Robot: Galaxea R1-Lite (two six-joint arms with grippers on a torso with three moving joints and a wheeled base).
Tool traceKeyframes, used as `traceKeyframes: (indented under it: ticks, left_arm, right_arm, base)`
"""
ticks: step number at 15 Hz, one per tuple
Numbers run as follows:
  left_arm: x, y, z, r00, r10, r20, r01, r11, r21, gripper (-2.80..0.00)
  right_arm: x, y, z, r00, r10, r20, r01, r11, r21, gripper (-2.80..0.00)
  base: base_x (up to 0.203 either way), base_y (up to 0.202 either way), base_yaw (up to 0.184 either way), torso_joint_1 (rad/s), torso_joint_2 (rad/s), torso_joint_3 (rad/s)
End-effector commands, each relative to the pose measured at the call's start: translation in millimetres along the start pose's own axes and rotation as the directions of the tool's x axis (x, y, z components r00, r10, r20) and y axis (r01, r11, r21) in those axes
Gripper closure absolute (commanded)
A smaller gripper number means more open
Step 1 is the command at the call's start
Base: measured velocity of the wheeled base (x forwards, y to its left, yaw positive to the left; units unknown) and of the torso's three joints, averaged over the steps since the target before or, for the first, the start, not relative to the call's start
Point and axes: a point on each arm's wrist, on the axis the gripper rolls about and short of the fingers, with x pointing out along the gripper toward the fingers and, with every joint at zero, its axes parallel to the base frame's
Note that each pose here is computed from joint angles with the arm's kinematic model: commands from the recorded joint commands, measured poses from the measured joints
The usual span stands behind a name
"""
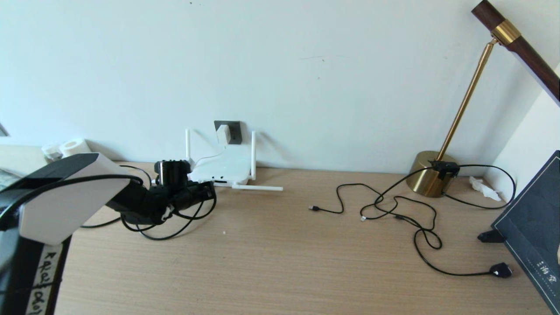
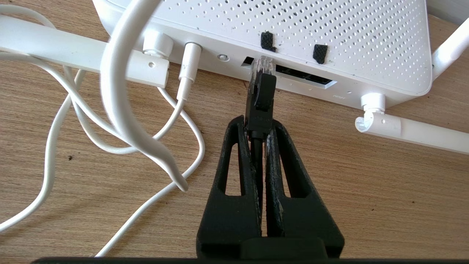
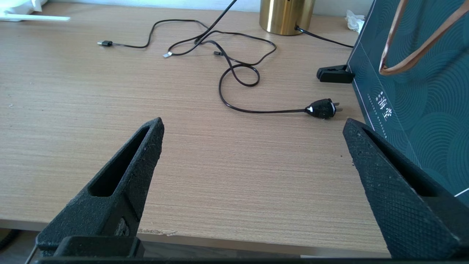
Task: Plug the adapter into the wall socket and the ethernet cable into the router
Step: Align cable and router interface
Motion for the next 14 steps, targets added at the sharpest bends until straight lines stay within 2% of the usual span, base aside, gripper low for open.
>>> traceKeyframes:
  ticks: [1,14]
  left_arm:
    - [0.7,0.1,1.0,1.0,-0.001,0.006,0.001,1.0,-0.001,0.0]
    - [3.5,2.1,-3.6,1.0,0.003,-0.005,-0.003,1.0,-0.003,0.0]
  right_arm:
    - [0.0,0.0,-0.1,1.0,0.0,0.0,0.0,1.0,-0.001,-2.8]
    - [0.0,0.0,-0.1,1.0,0.0,0.0,0.0,1.0,0.0,-2.8]
  base:
    - [0.0,0.0,0.0,0.0,0.0,0.0]
    - [0.0,0.0,0.0,0.0,0.0,0.0]
